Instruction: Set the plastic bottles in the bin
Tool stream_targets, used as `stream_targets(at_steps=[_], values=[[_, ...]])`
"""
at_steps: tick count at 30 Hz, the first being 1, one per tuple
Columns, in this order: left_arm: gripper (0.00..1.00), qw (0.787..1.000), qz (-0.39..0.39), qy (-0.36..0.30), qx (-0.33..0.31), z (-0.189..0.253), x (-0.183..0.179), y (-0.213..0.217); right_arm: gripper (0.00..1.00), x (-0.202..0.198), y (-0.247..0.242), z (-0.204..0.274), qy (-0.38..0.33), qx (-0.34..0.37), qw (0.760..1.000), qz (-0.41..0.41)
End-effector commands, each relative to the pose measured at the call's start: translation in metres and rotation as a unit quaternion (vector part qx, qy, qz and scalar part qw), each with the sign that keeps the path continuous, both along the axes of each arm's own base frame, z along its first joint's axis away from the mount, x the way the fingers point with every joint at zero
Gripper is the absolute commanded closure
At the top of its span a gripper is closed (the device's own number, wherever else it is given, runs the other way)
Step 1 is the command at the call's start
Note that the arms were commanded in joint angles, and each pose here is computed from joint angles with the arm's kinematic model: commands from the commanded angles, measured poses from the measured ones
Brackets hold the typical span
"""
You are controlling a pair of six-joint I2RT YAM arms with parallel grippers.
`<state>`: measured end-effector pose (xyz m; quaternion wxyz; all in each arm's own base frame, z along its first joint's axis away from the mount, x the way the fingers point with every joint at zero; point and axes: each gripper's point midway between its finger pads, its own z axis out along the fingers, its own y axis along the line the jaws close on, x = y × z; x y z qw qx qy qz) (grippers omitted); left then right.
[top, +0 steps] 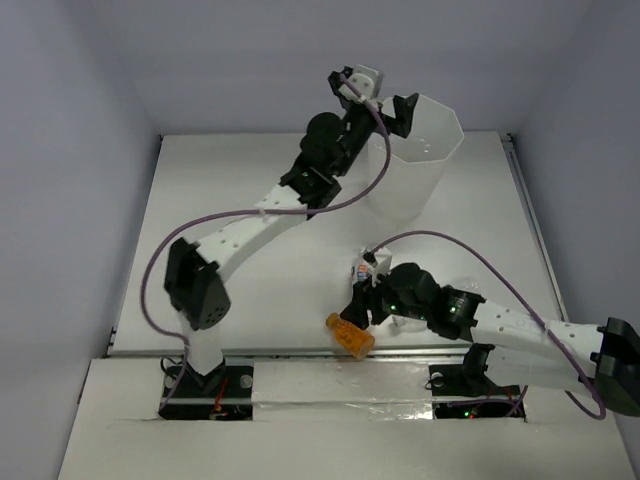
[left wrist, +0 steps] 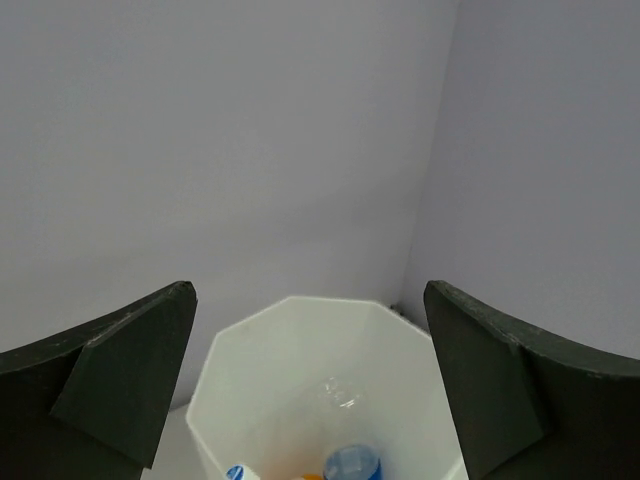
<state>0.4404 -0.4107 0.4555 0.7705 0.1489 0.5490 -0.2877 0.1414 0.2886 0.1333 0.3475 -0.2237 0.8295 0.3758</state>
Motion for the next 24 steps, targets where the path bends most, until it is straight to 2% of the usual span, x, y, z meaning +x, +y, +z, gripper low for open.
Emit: stream_targets(at_steps=[1, 2, 3, 4, 5, 6, 7, 8, 9, 10, 12, 13, 15, 17, 18, 24], values=[[0.02, 0.992, 0.035, -0.069, -0.098, 0.103, -0.057, 0.079, 0.4, -0.005, 0.017, 0.015, -0.009, -0.006, 1.0, 0.007], [0.03, 0.99, 0.041, -0.064, -0.117, 0.116, -0.075, 0.102, 0.39, -0.014, 0.022, 0.017, -0.004, -0.015, 1.0, 0.023], [0.03, 0.993, 0.036, -0.029, -0.106, 0.084, -0.074, 0.101, 0.38, -0.012, 0.022, 0.015, -0.008, -0.027, 1.0, 0.009], [0.04, 0.991, 0.026, -0.025, -0.13, 0.095, -0.097, 0.117, 0.37, -0.015, 0.024, 0.007, 0.002, -0.042, 0.999, 0.011], [0.05, 0.989, 0.016, 0.011, -0.146, 0.081, -0.103, 0.122, 0.37, -0.026, 0.028, 0.007, 0.009, -0.056, 0.998, 0.022], [0.07, 0.99, 0.015, 0.051, -0.128, 0.041, -0.103, 0.121, 0.34, -0.026, 0.026, 0.004, 0.005, -0.072, 0.997, 0.01], [0.09, 0.989, 0.012, 0.067, -0.133, 0.029, -0.111, 0.128, 0.33, -0.03, 0.027, 0.003, 0.005, -0.082, 0.997, 0.007], [0.12, 0.984, -0.003, 0.075, -0.164, 0.032, -0.133, 0.141, 0.33, -0.032, 0.026, 0.0, 0.012, -0.099, 0.995, -0.002], [0.15, 0.984, -0.001, 0.111, -0.141, -0.014, -0.136, 0.138, 0.31, -0.034, 0.026, -0.002, 0.008, -0.109, 0.994, -0.007], [0.21, 0.982, 0.0, 0.114, -0.153, -0.015, -0.146, 0.152, 0.31, -0.036, 0.026, -0.004, 0.014, -0.114, 0.993, -0.011], [0.3, 0.976, 0.009, 0.174, -0.132, -0.071, -0.153, 0.154, 0.28, -0.034, 0.024, -0.011, 0.016, -0.135, 0.99, -0.024], [0.41, 0.974, 0.012, 0.188, -0.127, -0.084, -0.156, 0.158, 0.28, -0.037, 0.025, -0.013, 0.016, -0.142, 0.99, -0.024], [0.48, 0.969, 0.024, 0.224, -0.103, -0.121, -0.166, 0.167, 0.26, -0.038, 0.021, -0.022, 0.022, -0.164, 0.985, -0.037], [0.5, 0.966, 0.028, 0.236, -0.101, -0.133, -0.175, 0.178, 0.25, -0.037, 0.02, -0.024, 0.022, -0.174, 0.983, -0.052], [0.5, 0.963, 0.035, 0.254, -0.083, -0.156, -0.178, 0.181, 0.25, -0.032, 0.017, -0.028, 0.018, -0.185, 0.98, -0.066], [0.5, 0.958, 0.031, 0.274, -0.078, -0.184, -0.197, 0.197, 0.24, -0.028, 0.015, -0.036, 0.017, -0.215, 0.972, -0.089]])
